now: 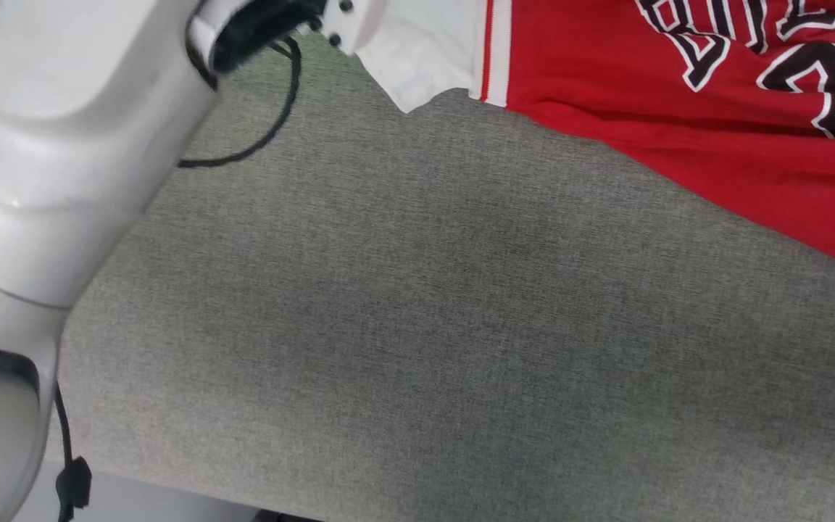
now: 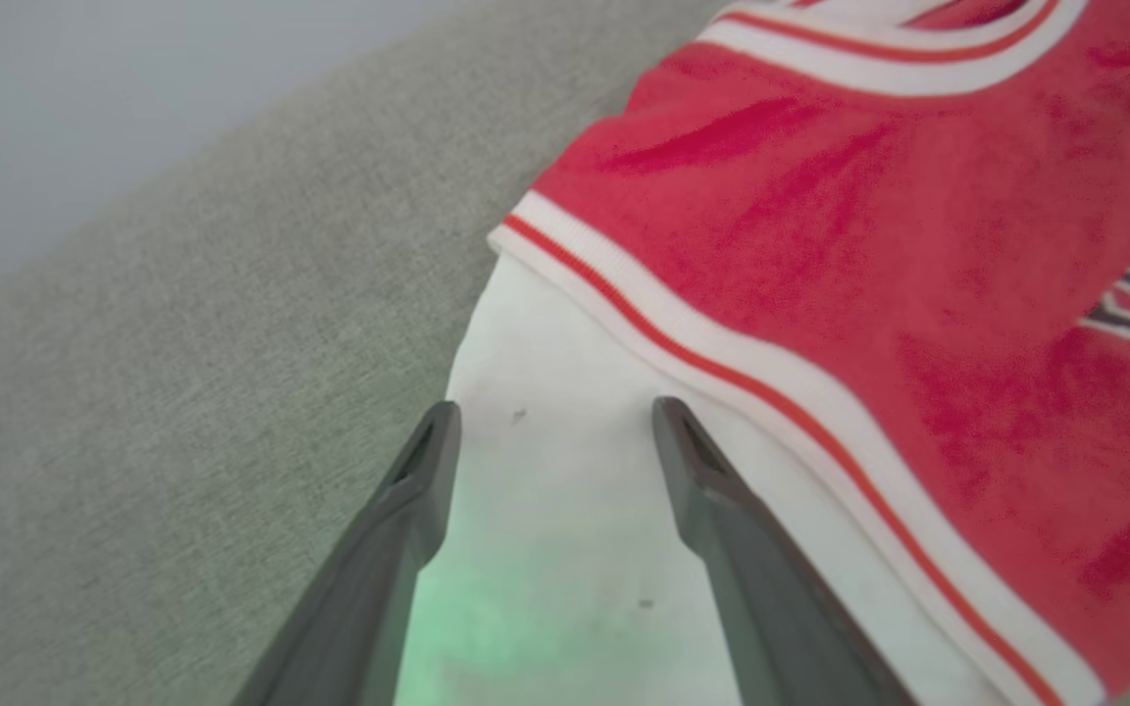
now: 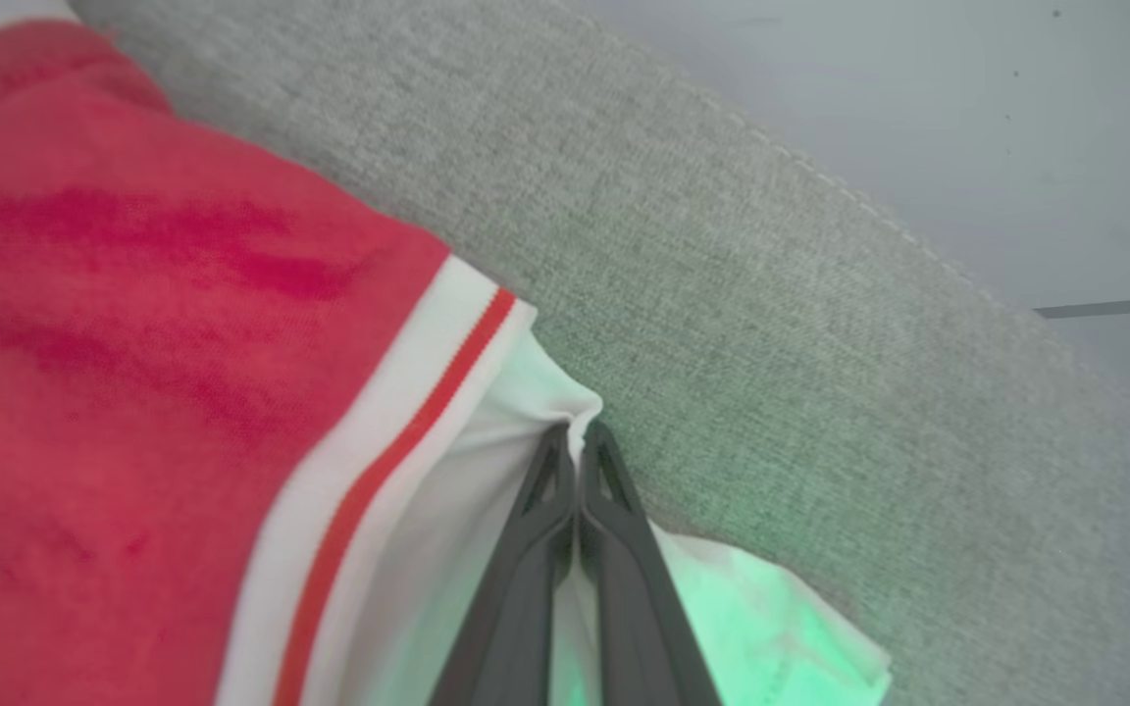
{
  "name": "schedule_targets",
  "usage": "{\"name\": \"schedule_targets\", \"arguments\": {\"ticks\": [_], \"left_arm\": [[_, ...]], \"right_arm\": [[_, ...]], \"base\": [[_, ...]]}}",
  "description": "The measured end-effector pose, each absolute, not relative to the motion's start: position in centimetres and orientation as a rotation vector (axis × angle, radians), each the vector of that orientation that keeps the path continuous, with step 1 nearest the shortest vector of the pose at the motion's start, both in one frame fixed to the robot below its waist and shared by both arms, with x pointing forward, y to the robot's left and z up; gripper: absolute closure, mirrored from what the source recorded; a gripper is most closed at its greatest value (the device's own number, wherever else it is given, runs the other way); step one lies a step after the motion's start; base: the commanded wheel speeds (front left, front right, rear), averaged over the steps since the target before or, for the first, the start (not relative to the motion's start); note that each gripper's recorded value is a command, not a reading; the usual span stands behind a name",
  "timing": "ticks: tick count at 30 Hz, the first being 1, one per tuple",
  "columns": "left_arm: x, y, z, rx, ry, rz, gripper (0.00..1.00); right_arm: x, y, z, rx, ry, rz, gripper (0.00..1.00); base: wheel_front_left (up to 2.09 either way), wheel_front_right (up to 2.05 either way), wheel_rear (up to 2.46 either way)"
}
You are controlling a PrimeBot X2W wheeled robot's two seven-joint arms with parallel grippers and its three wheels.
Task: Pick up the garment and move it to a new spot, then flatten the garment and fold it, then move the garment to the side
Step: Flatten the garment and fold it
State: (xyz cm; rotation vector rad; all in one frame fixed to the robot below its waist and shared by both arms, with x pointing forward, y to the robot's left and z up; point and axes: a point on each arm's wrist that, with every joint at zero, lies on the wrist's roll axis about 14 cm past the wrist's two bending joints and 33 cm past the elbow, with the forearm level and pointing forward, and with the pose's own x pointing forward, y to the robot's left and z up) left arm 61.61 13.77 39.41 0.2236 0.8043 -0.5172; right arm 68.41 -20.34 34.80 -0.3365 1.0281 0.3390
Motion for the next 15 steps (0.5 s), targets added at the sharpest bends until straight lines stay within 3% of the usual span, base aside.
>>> {"name": "schedule_targets", "arguments": {"ticks": [11,14,15], "left_arm": [[60.8,15.1,37.0,0.187,1.023,-0.472,0.01],[60.6,14.7,36.9,0.149,1.029,-0.481,0.85],[60.6,14.7,36.9,0.149,1.029,-0.481,1.00]], "right_arm": [[68.2,-20.5,34.6,-0.340,1.030,0.340,1.00],[68.1,-20.5,34.7,-0.324,1.026,0.340,1.00],[68.1,-20.5,34.7,-0.324,1.026,0.340,1.00]], "base": [[0.00,0.00,0.00],[0.00,0.00,0.00],[0.00,0.00,0.00]]}}
